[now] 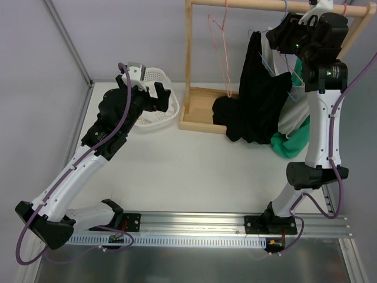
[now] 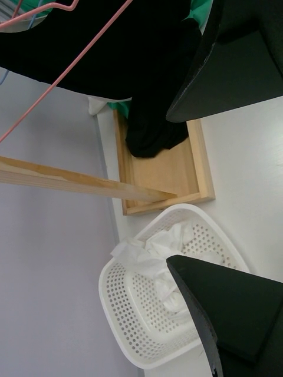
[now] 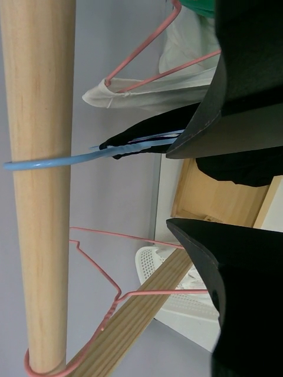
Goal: Remove the tank top from the hanger
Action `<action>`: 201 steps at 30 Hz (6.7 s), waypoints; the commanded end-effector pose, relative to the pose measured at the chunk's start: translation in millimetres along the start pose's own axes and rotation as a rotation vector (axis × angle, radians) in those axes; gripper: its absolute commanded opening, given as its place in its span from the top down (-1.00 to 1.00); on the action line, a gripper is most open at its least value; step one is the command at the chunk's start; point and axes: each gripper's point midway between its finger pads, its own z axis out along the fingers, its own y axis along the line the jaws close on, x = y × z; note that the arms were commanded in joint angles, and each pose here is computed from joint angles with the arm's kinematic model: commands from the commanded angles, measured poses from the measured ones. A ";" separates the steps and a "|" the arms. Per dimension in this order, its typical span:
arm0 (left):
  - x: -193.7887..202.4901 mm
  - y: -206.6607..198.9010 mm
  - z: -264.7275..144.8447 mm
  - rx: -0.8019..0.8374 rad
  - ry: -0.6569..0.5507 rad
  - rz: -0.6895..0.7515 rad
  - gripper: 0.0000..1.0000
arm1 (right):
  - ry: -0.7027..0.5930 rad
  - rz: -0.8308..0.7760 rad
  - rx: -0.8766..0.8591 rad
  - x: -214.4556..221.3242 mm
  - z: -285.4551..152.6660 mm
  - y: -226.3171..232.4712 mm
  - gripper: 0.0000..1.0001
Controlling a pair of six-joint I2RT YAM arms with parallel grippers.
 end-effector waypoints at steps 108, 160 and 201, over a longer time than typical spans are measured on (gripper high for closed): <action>-33.6 -19.4 59.6 0.024 -0.090 0.146 -0.98 | -0.084 -0.008 -0.085 -23.4 25.7 -33.3 0.91; -92.6 -203.7 -39.2 0.743 -0.295 0.236 -0.98 | -0.295 0.159 0.005 -52.9 -161.8 29.8 1.00; -17.6 -366.0 -75.4 0.927 -0.215 0.341 1.00 | -0.331 0.247 -0.062 -71.9 -249.0 69.9 1.00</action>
